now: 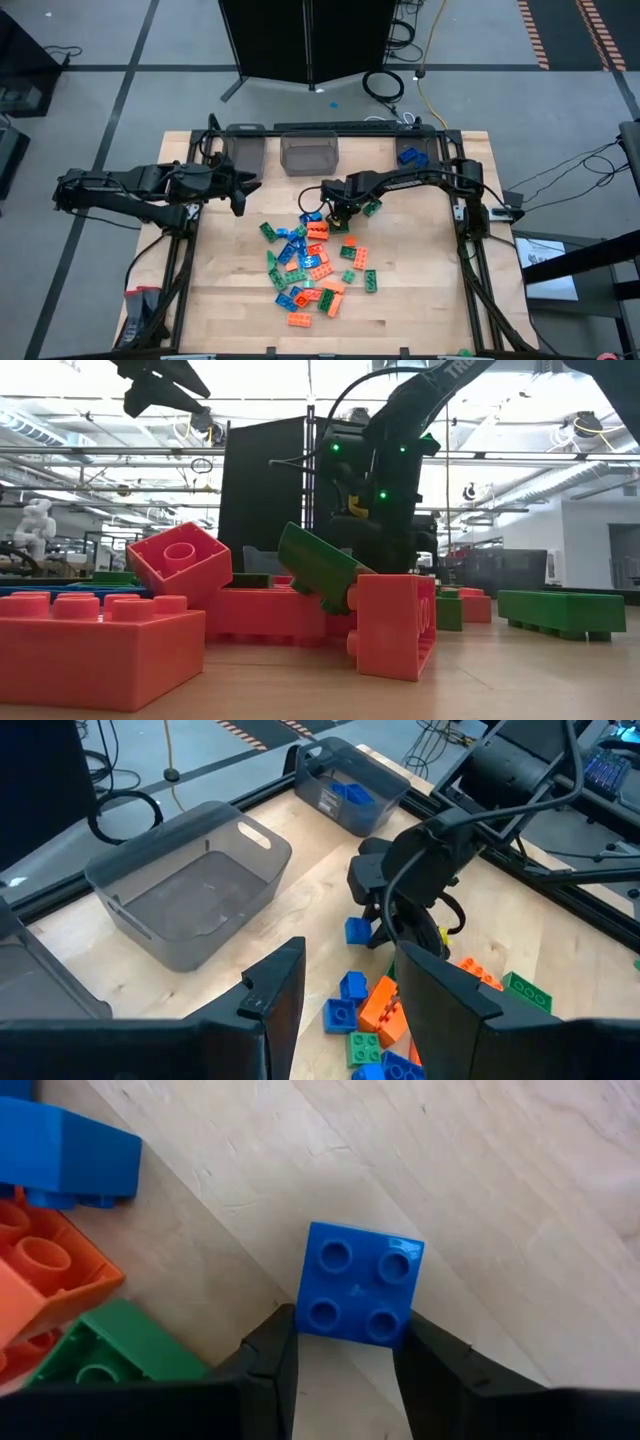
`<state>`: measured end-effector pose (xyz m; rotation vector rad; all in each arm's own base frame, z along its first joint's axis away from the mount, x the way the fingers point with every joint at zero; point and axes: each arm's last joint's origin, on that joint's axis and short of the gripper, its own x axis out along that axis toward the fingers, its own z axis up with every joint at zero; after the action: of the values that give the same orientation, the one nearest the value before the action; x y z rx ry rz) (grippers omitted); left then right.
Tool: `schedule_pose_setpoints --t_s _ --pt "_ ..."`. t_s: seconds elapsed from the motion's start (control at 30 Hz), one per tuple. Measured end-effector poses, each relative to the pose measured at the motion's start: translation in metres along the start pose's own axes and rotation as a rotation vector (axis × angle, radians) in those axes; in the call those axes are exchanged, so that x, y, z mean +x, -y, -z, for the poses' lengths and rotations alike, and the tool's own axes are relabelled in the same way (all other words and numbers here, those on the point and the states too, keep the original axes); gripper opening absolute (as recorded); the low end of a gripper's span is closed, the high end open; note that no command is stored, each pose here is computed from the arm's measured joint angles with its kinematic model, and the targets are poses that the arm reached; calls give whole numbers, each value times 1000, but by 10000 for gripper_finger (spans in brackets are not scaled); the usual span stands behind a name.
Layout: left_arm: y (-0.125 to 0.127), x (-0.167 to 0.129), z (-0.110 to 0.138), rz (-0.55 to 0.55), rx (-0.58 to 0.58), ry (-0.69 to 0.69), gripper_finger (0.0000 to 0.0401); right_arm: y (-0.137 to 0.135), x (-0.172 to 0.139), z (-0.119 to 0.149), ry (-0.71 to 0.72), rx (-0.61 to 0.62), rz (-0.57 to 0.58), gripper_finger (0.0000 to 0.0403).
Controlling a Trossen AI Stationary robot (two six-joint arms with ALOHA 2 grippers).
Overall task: Sort blocks
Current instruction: Put the blue game piece into the right black bin
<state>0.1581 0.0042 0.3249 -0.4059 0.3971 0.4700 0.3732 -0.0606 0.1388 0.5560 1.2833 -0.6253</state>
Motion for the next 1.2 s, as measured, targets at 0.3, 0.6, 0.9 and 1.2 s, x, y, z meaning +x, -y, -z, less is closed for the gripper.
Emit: schedule_pose_setpoints --t_s 0.3,0.6,0.9,1.2 --pt "0 0 1 -3 -3 -5 160 21 -55 0 67 -13 30 113" --pt "0 3 3 -22 7 -28 160 114 -130 -2 101 94 212 113" --pt "2 11 5 -38 20 -55 160 201 -162 1 109 315 300 113" --pt "3 12 5 -40 22 -58 160 234 -131 6 2 366 334 113"
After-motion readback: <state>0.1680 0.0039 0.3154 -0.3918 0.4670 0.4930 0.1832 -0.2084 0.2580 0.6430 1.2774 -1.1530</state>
